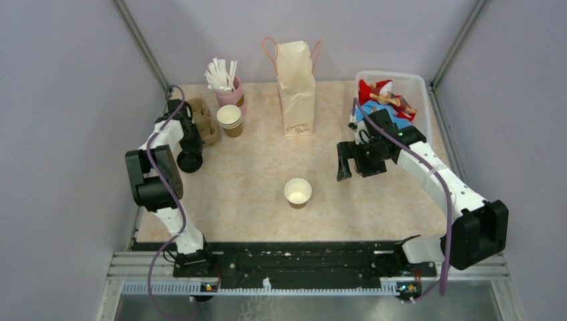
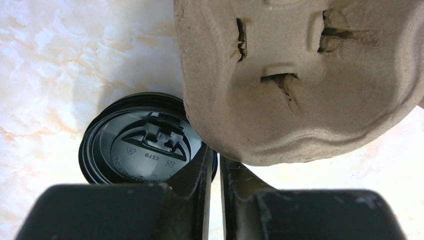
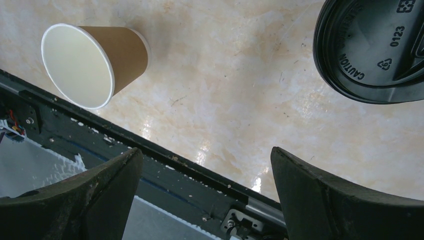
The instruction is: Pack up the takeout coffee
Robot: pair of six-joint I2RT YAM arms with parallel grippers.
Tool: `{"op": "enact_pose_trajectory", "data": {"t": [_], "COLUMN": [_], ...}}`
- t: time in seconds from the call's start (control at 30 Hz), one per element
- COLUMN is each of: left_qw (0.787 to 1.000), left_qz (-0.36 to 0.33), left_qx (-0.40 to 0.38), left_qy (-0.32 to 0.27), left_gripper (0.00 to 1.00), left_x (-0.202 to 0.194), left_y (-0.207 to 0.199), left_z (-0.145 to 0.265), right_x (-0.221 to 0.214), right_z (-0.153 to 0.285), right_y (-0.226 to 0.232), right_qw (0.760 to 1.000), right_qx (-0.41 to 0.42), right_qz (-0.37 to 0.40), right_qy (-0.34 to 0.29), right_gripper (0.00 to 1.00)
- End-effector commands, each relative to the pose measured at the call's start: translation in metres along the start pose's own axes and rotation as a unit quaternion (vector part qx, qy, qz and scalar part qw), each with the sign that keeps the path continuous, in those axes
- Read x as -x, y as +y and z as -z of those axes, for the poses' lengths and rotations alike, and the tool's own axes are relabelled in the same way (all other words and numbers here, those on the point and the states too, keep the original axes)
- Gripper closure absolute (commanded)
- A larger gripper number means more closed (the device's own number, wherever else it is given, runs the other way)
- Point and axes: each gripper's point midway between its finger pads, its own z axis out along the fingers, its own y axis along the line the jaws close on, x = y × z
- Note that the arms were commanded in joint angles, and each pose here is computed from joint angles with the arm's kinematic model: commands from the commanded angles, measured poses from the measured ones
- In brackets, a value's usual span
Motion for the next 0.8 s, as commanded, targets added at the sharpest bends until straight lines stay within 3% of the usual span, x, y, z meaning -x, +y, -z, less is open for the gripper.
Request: {"op": "enact_pose_trajectory", "data": {"t": [0.0, 0.17, 0.3, 0.77], "left_qw": [1.000, 1.000, 1.000, 0.999], "left_qz": [0.003, -0.001, 0.000, -0.002], "left_qx": [-0.014, -0.011, -0.010, 0.016], "left_qy": [-0.017, -0.016, -0.018, -0.046], "left_gripper": [0.84, 0.88, 1.00, 1.00], "left_x": [0.014, 0.014, 0.013, 0.015], "left_y": [-0.005, -0.004, -0.003, 0.008], "left_z": [-0.003, -0.003, 0.001, 0.058], "right_x": [0.012, 0.012, 0.012, 0.013], "right_z": [0.006, 0.006, 0.006, 0.008], "right_y": [0.007, 0.008, 0.008, 0.010], "right_qw": [1.000, 1.000, 1.000, 0.999], "right_qx": [0.009, 0.009, 0.009, 0.014], "right_qz": [0.017, 0.017, 0.017, 0.019], "right_qy": [-0.019, -0.021, -0.021, -0.024], "right_gripper": [0.02, 0.02, 0.02, 0.02]}}
